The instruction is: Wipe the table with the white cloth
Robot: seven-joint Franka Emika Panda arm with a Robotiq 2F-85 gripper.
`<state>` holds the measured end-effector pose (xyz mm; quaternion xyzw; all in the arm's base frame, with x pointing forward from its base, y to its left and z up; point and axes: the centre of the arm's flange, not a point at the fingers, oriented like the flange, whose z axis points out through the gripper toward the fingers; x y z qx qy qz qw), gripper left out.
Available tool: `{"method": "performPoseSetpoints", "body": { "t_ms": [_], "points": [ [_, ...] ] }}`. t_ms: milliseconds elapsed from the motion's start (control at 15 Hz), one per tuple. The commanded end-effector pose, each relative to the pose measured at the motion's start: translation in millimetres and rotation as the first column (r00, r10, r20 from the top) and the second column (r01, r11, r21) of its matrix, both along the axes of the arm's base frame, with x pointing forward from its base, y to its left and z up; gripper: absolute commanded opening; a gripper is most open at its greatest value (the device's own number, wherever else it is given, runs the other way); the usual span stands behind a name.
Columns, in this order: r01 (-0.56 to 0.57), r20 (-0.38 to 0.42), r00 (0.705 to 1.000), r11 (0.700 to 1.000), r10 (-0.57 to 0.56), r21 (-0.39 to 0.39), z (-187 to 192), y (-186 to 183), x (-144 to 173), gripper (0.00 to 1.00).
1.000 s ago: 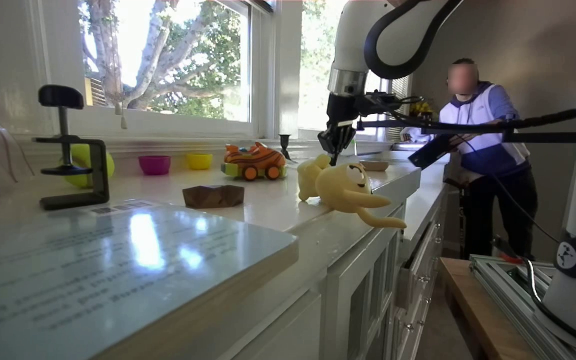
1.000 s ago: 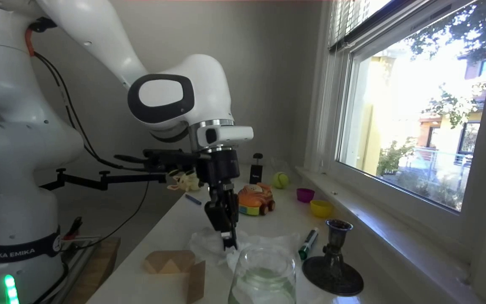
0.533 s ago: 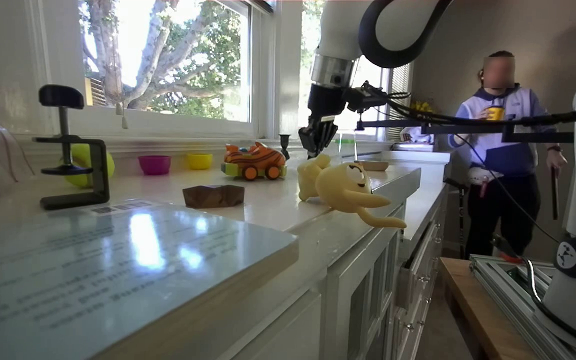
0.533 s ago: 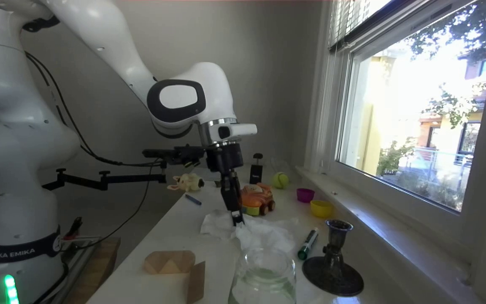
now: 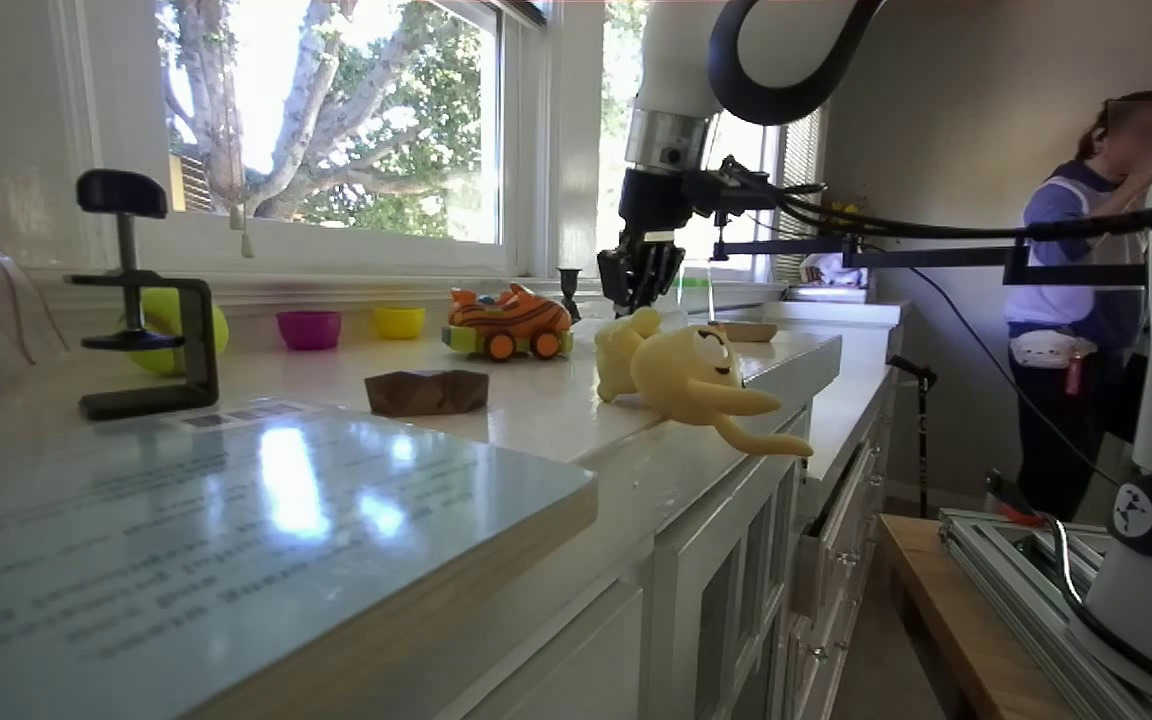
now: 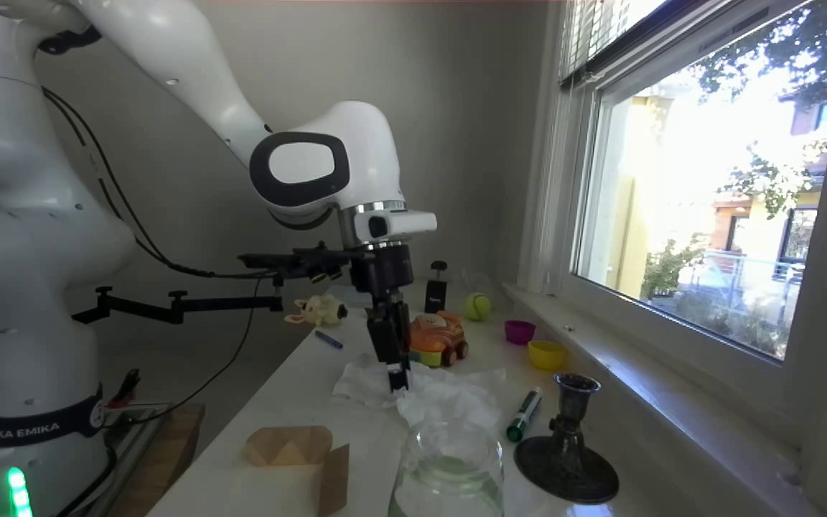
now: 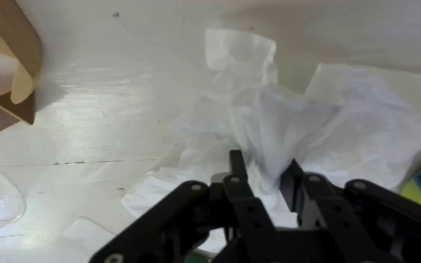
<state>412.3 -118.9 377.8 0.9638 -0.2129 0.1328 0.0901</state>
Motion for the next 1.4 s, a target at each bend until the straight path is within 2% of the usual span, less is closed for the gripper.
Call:
{"method": "performPoseSetpoints", "body": {
  "t_ms": [0,200,333,400,867,933,1067,1333],
  "points": [
    [0.032,-0.015,0.999,0.999,-0.031,0.026,26,-6,-1,0.62],
    [0.029,-0.033,0.999,0.998,-0.027,0.060,45,-9,2,0.82],
    [-0.020,-0.055,0.998,0.991,0.027,0.133,57,-7,3,0.96],
    [-0.040,-0.062,0.997,0.986,0.051,0.163,61,-5,3,0.99],
    [-0.163,-0.158,0.958,0.910,0.238,0.382,81,13,-5,1.00],
    [-0.171,-0.178,0.950,0.903,0.258,0.395,81,16,-6,1.00],
    [-0.157,-0.197,0.952,0.929,0.233,0.336,80,19,-6,1.00],
    [-0.160,-0.186,0.954,0.924,0.235,0.346,72,19,-4,1.00]
  ]
}}
